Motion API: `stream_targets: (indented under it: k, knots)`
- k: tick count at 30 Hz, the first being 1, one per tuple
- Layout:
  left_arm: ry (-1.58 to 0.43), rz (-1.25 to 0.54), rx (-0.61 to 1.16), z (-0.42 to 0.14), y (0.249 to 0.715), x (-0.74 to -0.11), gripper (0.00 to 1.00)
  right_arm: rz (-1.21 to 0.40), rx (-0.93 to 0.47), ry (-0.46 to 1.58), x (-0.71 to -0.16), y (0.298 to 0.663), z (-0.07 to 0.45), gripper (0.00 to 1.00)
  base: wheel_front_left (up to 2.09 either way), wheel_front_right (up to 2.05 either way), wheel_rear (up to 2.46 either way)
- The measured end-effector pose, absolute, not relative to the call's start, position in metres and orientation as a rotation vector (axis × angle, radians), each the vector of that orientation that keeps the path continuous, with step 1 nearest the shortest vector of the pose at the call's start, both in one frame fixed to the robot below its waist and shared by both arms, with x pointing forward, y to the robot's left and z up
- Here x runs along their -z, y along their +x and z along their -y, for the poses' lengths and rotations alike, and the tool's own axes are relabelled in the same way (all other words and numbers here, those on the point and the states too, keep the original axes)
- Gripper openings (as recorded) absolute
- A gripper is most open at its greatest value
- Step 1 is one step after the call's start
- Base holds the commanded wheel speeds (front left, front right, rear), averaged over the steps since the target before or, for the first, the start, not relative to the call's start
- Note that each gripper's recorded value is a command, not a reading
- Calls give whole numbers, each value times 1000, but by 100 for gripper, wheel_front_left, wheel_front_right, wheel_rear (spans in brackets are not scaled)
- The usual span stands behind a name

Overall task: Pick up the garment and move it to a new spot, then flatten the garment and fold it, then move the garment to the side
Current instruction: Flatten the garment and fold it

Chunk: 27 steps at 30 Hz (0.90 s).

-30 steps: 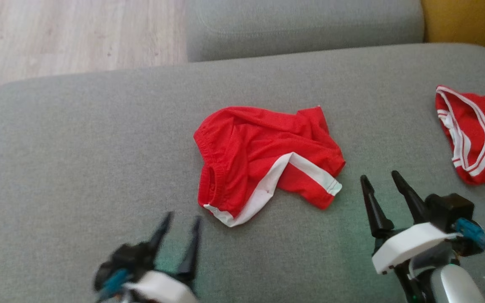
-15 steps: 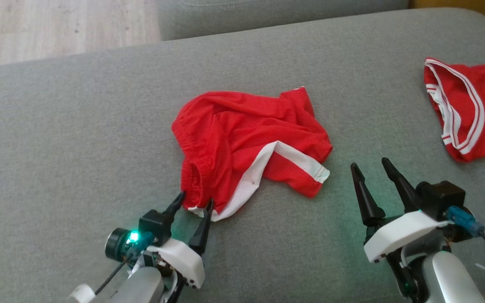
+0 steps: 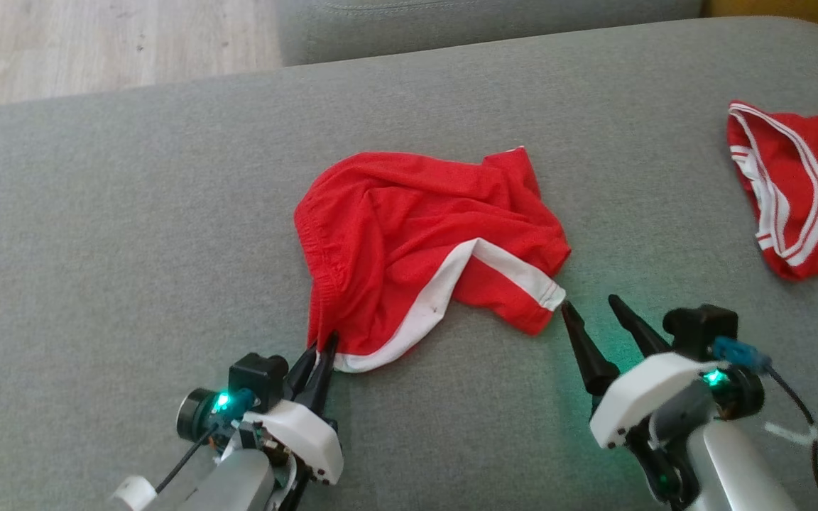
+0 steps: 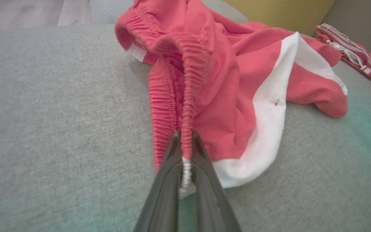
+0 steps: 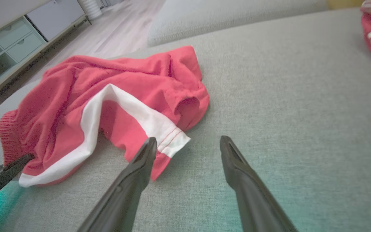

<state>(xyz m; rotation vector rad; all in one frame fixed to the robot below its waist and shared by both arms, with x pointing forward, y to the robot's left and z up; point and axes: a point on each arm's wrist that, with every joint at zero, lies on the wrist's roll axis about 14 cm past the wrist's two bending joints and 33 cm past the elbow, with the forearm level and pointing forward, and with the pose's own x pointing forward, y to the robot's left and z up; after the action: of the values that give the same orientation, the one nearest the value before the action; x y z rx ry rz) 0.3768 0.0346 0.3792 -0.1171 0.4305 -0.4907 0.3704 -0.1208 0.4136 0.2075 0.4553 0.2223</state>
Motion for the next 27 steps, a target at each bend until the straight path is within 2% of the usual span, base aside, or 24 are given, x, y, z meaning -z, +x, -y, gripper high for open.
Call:
stream_targets:
  k: [7,15,16,17,18,22,27]
  knots:
    - [-129,-439,479,-40,375,-376,0,-564,-274,354,-392,379,94,100,0,0,0]
    - [-137,-437,477,-41,376,-375,0,-582,-304,385,-385,386,79,99,0,0,0]
    - [-137,-437,477,-41,376,-375,0,-581,-303,389,-384,387,78,58,0,0,0]
    - [-137,-436,478,-41,377,-375,0,-579,-305,390,-384,389,77,22,0,0,0]
    - [-137,-435,479,-41,377,-375,0,-573,-310,391,-385,390,75,0,0,0,0]
    - [-146,-427,481,-39,380,-378,0,-519,-330,389,-395,399,69,0,0,0,0]
    - [-247,-333,439,-41,397,-407,0,-340,-336,329,-430,415,74,0,0,0,0]
